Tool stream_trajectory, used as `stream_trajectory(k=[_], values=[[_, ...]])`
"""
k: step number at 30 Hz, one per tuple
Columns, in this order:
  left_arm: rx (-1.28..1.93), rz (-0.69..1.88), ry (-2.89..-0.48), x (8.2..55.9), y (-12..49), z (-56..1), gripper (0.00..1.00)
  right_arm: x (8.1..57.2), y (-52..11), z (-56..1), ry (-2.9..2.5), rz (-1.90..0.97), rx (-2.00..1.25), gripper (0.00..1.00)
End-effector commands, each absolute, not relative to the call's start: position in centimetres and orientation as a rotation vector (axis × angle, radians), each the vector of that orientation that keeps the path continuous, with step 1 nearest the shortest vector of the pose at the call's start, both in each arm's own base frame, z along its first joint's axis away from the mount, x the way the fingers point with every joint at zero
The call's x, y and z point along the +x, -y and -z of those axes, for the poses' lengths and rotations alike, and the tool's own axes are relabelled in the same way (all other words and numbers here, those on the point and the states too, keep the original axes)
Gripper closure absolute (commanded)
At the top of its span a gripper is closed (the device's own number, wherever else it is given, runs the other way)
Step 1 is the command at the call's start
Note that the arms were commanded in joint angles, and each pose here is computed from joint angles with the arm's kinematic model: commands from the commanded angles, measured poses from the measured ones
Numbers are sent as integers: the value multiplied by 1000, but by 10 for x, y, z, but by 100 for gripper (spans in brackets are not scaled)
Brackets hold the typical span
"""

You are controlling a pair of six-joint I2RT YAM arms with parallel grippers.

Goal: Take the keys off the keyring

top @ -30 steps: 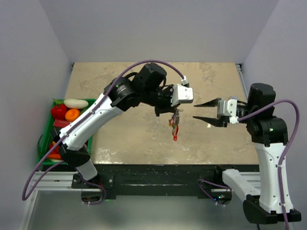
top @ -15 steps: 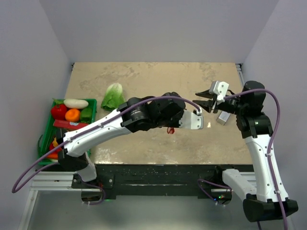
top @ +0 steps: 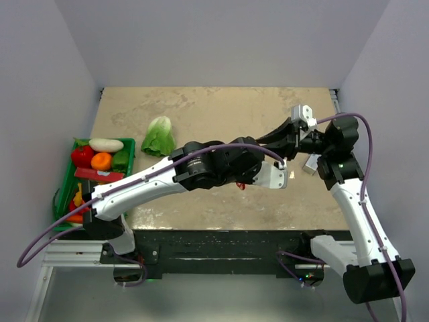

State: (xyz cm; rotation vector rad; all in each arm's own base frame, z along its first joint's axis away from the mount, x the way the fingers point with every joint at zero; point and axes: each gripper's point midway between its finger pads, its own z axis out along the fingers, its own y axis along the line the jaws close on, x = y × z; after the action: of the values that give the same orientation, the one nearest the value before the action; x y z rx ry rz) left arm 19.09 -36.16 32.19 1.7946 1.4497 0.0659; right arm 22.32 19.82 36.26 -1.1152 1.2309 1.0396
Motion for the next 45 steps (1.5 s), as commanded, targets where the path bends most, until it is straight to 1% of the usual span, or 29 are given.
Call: stream_trajectory(k=[1, 10, 27, 36, 40, 45], values=[[1751, -35, -1394, 189, 374, -343, 100, 207, -207, -373, -1208, -1137, -1119, 68], [1750, -17, -1391, 186, 385, -342, 100, 190, -213, -349, -1264, -1201, -1163, 74], [1723, 19, -1387, 184, 385, -352, 100, 184, -209, -313, -1305, -1100, -1239, 75], [1727, 8, -1396, 184, 382, -349, 100, 168, -204, -331, -1267, -1051, -1288, 73], [1727, 6, -1402, 185, 382, -347, 100, 166, -202, -332, -1268, -1033, -1290, 68], [1724, 10, -1400, 184, 381, -349, 100, 166, -202, -334, -1265, -1029, -1289, 65]])
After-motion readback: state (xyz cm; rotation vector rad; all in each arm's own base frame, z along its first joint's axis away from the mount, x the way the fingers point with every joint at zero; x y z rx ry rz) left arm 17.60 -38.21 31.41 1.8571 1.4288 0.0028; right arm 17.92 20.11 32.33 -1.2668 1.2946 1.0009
